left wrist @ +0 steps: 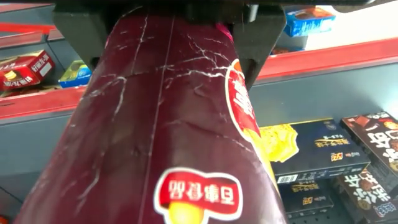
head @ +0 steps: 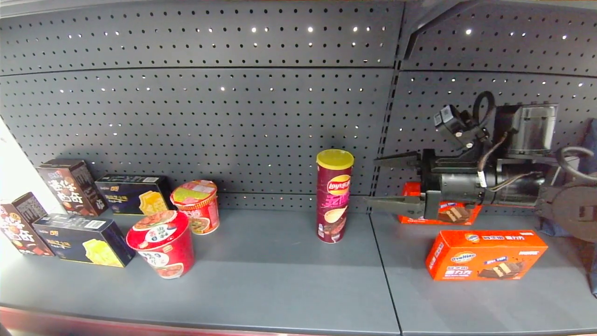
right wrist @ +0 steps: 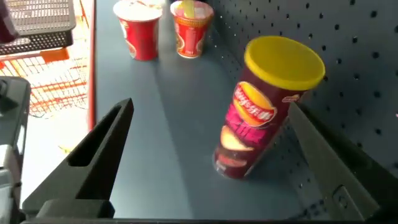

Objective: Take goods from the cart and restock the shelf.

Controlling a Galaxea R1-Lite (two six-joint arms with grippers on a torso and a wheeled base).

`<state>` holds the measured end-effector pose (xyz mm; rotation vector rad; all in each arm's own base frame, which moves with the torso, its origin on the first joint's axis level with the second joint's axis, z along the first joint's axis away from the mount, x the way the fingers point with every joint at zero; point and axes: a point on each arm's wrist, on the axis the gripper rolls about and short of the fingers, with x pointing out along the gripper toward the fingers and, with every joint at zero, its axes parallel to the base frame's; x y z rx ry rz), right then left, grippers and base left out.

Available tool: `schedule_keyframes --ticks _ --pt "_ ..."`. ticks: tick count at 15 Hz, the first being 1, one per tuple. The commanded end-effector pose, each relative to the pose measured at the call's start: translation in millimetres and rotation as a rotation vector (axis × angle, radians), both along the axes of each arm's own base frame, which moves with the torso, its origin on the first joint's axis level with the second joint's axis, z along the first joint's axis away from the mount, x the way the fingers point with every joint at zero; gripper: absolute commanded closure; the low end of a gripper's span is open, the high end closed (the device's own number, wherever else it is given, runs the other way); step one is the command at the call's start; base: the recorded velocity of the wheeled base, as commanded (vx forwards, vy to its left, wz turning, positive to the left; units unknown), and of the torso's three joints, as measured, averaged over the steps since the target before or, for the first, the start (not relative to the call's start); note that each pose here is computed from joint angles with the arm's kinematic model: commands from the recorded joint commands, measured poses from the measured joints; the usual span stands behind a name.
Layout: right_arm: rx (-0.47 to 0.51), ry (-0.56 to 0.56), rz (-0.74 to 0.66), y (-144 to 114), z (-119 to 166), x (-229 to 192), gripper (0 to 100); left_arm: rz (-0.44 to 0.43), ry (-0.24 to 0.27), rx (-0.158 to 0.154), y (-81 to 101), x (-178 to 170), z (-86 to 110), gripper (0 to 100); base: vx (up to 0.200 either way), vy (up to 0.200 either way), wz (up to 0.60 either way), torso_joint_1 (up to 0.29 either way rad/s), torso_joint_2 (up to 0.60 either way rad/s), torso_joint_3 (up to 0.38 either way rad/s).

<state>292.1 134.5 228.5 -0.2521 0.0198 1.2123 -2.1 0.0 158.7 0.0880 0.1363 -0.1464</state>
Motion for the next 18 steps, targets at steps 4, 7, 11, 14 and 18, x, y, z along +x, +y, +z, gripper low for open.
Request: schedule_keyframes --ticks 4,7,11,14,18 --pt "-0.02 0.074 0.032 15.5 -34.1 43.6 0 0.005 0.0 0.0 0.1 -0.3 -0.4 100 0.0 0.0 0.0 0.0 0.0 0.0" --pt "-0.017 0.07 0.031 23.0 -40.7 64.4 0 0.006 -0.001 0.001 0.2 -0.4 0.0 100 0.0 0.0 0.0 0.0 0.0 0.0" --pt "-0.012 0.07 0.016 25.0 -49.7 83.3 0 0.009 0.0 0.001 0.2 -0.7 -0.3 100 0.0 0.0 0.0 0.0 0.0 0.0" --pt "-0.012 0.072 0.018 29.6 -55.3 91.8 0 0.009 0.003 0.001 0.3 -1.3 -1.6 100 0.0 0.0 0.0 0.0 0.0 0.0" --pt "-0.003 0.088 0.032 40.7 -68.2 102.2 0 0.011 0.011 0.003 0.3 -1.2 -4.6 100 0.0 0.0 0.0 0.0 0.0 0.0"
